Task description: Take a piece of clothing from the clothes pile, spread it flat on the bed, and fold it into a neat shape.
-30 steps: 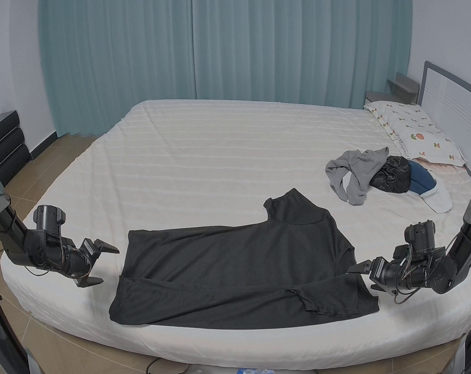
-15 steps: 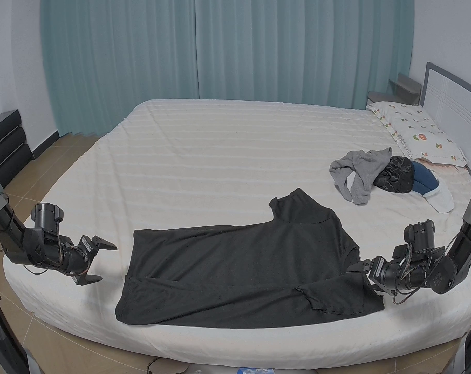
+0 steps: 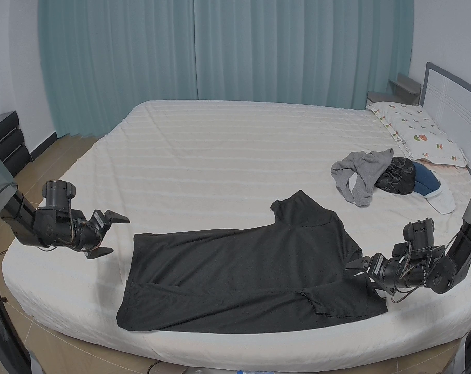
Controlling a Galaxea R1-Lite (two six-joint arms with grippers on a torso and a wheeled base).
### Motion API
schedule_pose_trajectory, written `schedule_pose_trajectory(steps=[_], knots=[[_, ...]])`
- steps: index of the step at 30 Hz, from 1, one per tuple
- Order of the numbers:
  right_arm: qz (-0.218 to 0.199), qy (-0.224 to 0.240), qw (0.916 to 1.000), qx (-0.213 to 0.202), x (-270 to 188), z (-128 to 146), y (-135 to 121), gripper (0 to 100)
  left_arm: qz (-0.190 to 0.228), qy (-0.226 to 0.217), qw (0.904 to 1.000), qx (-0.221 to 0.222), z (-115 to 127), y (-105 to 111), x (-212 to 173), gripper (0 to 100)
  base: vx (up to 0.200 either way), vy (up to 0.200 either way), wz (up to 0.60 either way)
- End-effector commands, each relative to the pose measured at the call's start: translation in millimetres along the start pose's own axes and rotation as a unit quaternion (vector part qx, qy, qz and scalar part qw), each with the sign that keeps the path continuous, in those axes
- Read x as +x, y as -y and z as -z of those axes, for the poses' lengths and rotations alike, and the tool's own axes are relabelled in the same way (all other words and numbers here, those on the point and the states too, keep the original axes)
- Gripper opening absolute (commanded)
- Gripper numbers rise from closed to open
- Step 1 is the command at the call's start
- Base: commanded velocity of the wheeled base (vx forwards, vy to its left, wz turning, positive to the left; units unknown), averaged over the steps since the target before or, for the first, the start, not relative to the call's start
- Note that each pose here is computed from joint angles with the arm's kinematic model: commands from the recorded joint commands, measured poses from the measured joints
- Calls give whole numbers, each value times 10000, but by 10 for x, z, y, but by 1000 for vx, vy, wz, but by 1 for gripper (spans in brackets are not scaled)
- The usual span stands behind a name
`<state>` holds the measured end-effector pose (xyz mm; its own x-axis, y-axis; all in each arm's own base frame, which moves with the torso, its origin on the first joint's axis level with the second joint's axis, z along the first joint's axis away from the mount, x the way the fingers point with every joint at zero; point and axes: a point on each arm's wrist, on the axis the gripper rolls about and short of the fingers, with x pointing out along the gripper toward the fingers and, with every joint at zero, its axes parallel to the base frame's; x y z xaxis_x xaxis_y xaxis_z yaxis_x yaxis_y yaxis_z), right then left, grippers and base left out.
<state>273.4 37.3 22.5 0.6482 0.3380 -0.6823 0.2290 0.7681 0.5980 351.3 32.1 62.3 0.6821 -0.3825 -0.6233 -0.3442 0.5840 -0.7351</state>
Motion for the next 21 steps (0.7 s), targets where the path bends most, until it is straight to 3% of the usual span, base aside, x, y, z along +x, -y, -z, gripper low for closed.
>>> schedule_pose_trajectory(steps=[1,7,13,21], knots=[[-9,-13,10000,-17,7,7,-7,100,166,-141,9994,279,-38,167,397,100,0,0,0],[11,-46,10000,-20,11,23,2,100,15,88,9982,597,-178,142,754,100,0,0,0],[15,-112,9999,-55,31,51,-2,100,-378,257,9934,1056,-212,-33,1027,100,0,0,0],[27,-148,9998,-91,35,73,-4,100,-222,452,9900,1316,-237,-93,1154,100,0,0,0]])
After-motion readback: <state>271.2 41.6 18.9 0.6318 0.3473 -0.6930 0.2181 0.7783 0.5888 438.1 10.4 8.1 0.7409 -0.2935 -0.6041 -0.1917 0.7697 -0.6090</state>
